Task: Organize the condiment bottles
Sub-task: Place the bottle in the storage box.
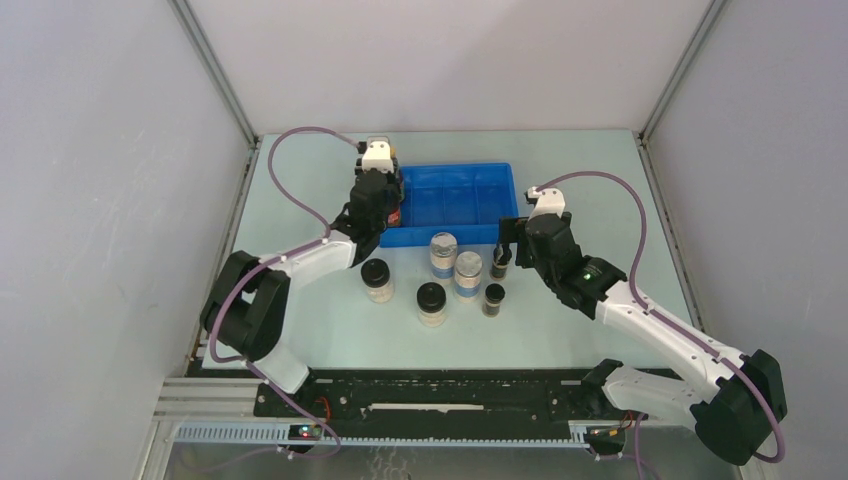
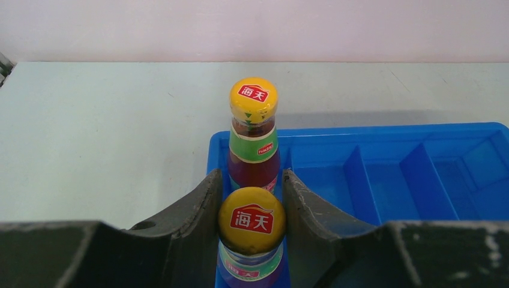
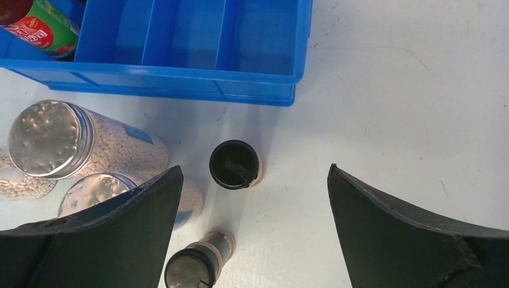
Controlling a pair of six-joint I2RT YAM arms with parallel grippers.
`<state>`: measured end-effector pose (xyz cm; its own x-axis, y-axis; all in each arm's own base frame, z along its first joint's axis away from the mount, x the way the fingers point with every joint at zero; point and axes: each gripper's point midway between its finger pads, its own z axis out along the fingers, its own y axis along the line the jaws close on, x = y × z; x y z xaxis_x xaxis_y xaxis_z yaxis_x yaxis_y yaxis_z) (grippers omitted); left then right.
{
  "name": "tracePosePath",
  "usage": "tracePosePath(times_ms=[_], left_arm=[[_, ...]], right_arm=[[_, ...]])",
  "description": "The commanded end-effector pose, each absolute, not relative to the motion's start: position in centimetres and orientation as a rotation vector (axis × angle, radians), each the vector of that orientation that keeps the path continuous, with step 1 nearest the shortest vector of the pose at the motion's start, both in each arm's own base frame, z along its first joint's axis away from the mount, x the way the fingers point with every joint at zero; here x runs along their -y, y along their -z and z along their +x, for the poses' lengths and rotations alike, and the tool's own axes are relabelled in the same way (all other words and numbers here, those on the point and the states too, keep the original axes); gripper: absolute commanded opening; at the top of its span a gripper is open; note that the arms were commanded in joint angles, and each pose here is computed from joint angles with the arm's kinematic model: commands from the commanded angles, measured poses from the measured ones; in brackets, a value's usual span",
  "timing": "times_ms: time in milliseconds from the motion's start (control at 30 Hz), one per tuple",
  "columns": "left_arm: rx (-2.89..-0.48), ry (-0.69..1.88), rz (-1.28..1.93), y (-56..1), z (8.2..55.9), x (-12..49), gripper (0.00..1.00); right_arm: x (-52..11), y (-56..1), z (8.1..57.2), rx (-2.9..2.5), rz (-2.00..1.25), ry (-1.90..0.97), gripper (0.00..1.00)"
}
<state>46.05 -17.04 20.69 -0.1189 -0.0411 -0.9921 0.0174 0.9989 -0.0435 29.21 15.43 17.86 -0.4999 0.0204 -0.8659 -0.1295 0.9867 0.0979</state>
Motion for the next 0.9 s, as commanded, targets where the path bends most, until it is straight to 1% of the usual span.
tracePosePath(times_ms=[0,67,300,467,667,867], left_arm=[[-1.555,0.095,-0.107,-24.7,46.8,16.7,0.09],[-1.559,0.097,-0.108,-24.5,46.8,16.7,0.11],[-1.566,0.115,-0.116,-24.1,46.7,16.9,0.28],[-1.565,0.133,-0.122,-24.2,46.7,17.0,0.32],[-1.569,0.158,-0.127,-24.0,46.6,17.3,0.33],[-1.576,0.171,-0.12,-23.7,46.4,17.6,0.4]], right_arm=[[-15.4,-18.1,29.4,-2.076,-0.045,-0.19,0.99],[-15.5,-18.1,29.4,-2.077,-0.046,-0.189,0.99],[-15.5,-18.1,29.4,-2.077,-0.045,-0.189,0.99],[-15.4,-18.2,29.3,-2.073,-0.045,-0.191,0.99],[-15.4,-18.4,29.3,-2.068,-0.046,-0.192,0.99],[-15.3,-18.6,29.2,-2.062,-0.045,-0.197,0.99]])
